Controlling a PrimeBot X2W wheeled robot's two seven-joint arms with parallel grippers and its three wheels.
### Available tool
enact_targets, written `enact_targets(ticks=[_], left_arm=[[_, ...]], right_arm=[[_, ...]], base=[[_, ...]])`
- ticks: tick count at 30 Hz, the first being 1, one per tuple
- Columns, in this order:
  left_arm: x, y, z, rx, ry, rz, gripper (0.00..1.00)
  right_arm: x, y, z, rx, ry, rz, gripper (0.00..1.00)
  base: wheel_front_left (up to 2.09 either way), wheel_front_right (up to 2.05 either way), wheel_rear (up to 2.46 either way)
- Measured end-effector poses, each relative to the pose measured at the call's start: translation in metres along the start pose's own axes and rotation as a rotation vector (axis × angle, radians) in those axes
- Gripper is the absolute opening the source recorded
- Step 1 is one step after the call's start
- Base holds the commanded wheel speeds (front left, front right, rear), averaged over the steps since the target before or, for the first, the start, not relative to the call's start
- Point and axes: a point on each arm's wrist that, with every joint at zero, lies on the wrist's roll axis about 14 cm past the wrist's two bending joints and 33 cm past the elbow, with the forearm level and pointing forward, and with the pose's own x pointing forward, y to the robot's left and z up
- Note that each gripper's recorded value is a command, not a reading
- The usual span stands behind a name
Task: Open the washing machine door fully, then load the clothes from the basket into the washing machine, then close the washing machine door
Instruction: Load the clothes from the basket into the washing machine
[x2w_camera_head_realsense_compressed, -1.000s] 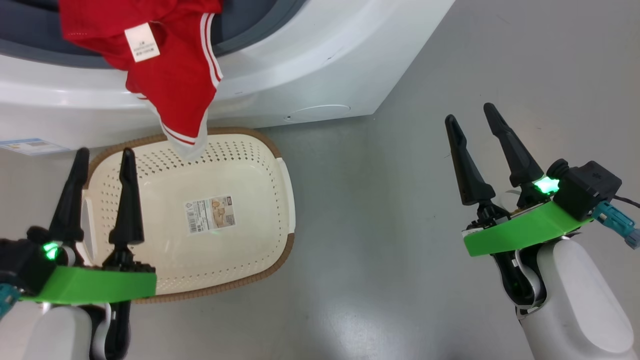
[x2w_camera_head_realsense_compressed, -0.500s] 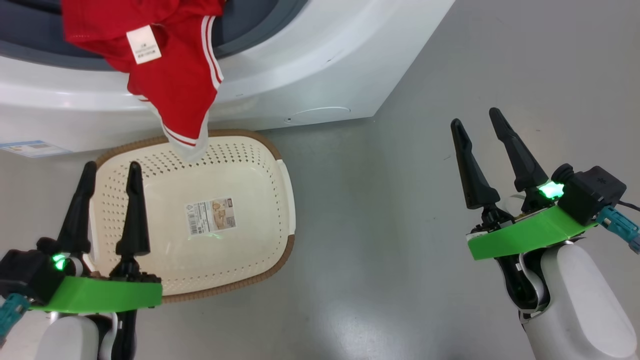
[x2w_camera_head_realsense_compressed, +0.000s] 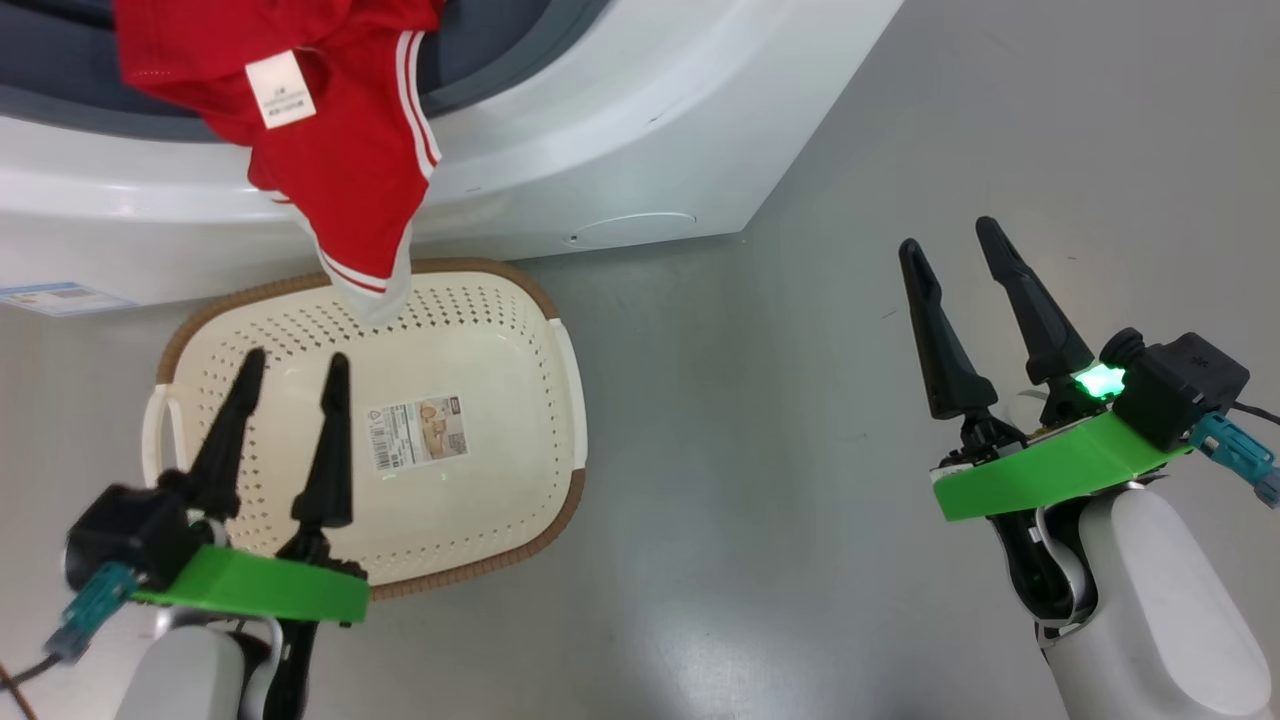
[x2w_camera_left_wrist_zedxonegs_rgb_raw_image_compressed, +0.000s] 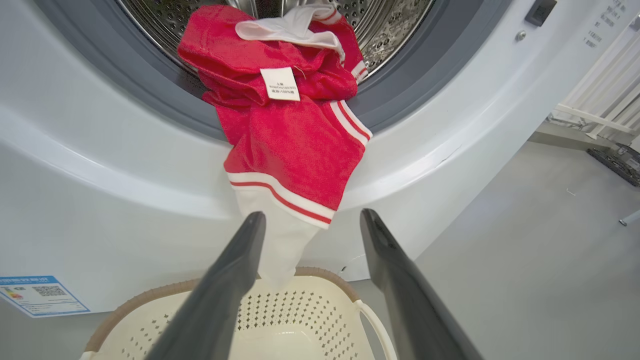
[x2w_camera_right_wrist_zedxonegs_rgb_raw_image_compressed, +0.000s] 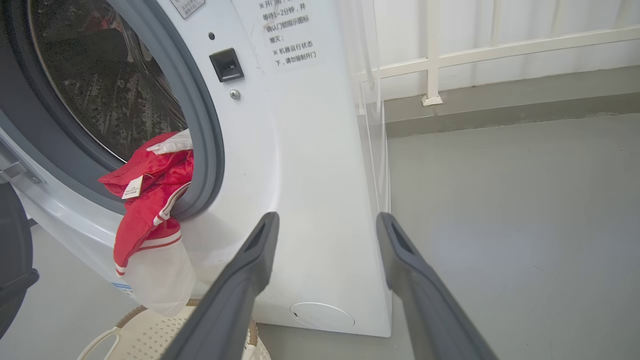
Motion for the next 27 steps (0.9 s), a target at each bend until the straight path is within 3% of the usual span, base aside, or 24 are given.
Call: enact_targets(ticks=[10, 27], left_arm=[[0.032, -0.019, -0.042, -0.001, 0.179, -0.093, 1.00], [0.089, -0.002, -0.076, 0.009, 0.328, -0.040, 1.00]], right_arm=[[-0.004, -0.001, 0.001, 0.007, 0.000, -0.014, 1.00], [-0.011, -0.017, -0.003, 0.000, 0.013, -0.066, 1.00]], base=[[0.00, 0.00, 0.00], [0.00, 0.00, 0.00]])
